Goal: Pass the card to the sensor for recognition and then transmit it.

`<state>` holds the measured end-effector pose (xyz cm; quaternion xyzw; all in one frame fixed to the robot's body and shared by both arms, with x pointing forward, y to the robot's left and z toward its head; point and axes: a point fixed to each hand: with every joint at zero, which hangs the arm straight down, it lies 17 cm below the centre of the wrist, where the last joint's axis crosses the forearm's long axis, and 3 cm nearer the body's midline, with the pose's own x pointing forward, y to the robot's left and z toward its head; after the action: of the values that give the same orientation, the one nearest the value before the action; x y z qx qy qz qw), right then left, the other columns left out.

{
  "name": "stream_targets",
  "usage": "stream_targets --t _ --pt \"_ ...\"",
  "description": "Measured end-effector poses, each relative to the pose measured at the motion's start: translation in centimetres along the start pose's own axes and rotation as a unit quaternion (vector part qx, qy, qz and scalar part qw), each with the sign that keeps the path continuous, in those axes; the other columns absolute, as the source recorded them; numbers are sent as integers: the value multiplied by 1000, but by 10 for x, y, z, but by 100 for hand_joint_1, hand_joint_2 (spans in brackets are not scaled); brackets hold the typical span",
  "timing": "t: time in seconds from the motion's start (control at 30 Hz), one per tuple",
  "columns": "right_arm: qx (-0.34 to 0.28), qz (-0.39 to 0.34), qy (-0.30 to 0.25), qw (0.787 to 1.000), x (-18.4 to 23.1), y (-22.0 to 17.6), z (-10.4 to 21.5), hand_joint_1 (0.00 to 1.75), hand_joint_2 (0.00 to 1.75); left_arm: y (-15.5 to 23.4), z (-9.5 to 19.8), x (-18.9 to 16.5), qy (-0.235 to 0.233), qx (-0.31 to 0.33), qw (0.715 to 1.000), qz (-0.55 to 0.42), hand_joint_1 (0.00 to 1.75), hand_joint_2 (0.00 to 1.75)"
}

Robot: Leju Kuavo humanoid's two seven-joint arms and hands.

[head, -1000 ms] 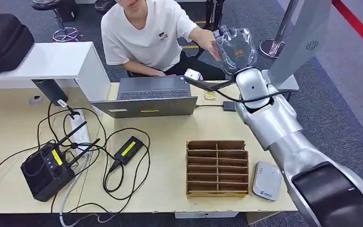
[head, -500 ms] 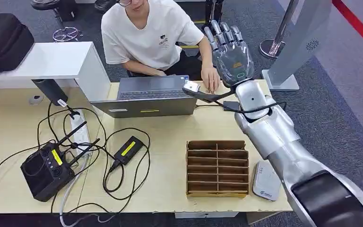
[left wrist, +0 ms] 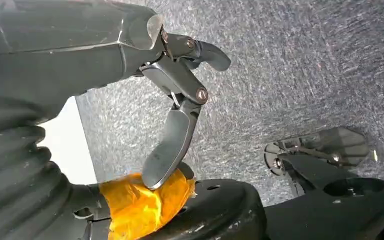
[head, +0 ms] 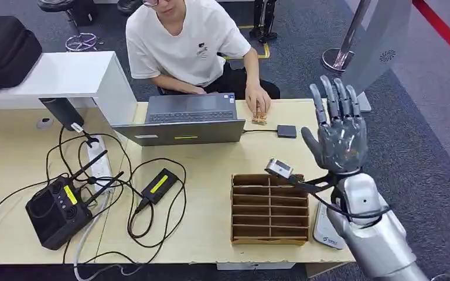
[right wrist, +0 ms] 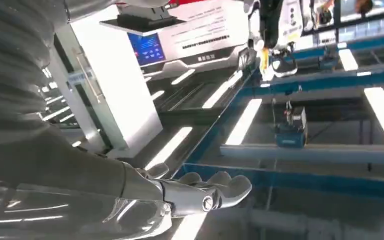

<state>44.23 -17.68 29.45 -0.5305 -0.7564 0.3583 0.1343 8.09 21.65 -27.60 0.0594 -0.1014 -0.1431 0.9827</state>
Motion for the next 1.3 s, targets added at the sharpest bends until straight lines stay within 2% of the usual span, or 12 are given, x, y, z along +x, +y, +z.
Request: stream_targets --t 0.23,0.47,0.77,0.9,1.17,1.3 --pt "-21 -15 11 1000 4 -34 30 0 175 2 0 -2 5 5 1000 15 0 175" --pt "-18 -49 5 999 31 -59 65 0 175 2 0 -5 11 8 999 34 0 175" --pt "-16 -58 11 998 35 -67 75 0 175 2 0 -6 12 9 999 41 0 175" --pt "25 -80 14 996 35 -53 88 0 175 4 0 -6 13 13 999 45 0 175" --pt "176 -115 -8 978 34 1 125 0 175 4 0 -5 10 12 999 47 0 175" --pt "213 -114 -18 970 34 19 138 0 175 3 0 -5 10 9 999 44 0 175"
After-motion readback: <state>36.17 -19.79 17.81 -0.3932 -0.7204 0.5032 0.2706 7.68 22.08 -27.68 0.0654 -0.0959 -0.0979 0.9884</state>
